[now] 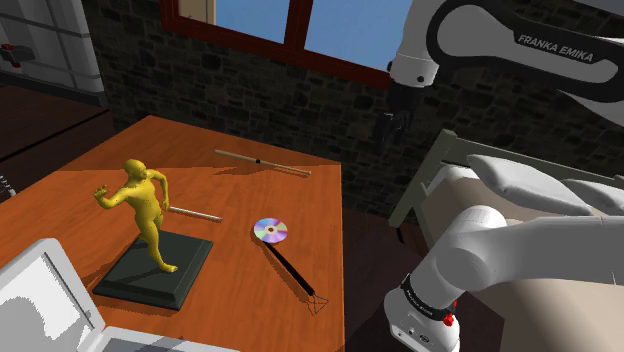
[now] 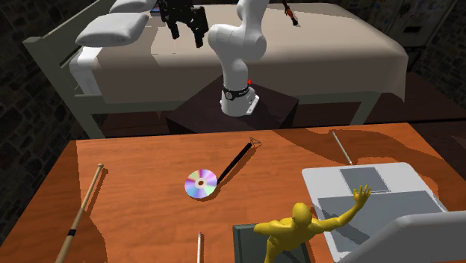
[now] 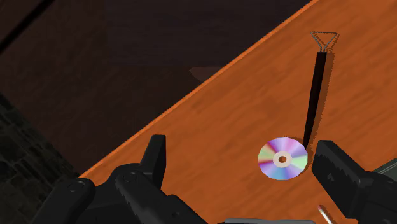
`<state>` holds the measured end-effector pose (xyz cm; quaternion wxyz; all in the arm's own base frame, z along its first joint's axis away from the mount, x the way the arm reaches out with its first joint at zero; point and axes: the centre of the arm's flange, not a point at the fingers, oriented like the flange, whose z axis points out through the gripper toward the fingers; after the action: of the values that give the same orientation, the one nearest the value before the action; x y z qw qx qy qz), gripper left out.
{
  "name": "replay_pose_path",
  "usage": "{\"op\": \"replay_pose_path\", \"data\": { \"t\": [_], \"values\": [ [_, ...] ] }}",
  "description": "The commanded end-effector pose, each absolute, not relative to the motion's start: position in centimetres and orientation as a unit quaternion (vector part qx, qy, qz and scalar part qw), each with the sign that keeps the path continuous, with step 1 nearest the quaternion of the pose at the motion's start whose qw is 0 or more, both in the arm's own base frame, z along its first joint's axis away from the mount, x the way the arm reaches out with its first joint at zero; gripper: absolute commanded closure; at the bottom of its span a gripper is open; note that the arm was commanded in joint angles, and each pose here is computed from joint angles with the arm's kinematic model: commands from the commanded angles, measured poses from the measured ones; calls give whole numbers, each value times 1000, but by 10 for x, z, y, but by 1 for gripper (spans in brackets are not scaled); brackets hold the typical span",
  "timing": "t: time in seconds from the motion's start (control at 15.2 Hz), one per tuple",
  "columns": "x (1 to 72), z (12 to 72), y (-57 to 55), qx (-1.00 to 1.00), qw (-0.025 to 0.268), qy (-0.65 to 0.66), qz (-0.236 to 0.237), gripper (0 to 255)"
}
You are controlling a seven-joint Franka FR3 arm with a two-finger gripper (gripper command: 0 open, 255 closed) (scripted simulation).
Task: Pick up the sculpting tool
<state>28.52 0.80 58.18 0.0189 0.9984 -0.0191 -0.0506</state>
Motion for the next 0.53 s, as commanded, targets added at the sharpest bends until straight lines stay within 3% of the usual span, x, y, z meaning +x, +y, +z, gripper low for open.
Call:
{"op": "replay_pose_path", "data": {
  "t": [0.0,0.46],
  "values": [
    [285,582,8,998,19,-19,-51,0],
    [300,503,53,998,15,-19,-58,0]
  ]
}}
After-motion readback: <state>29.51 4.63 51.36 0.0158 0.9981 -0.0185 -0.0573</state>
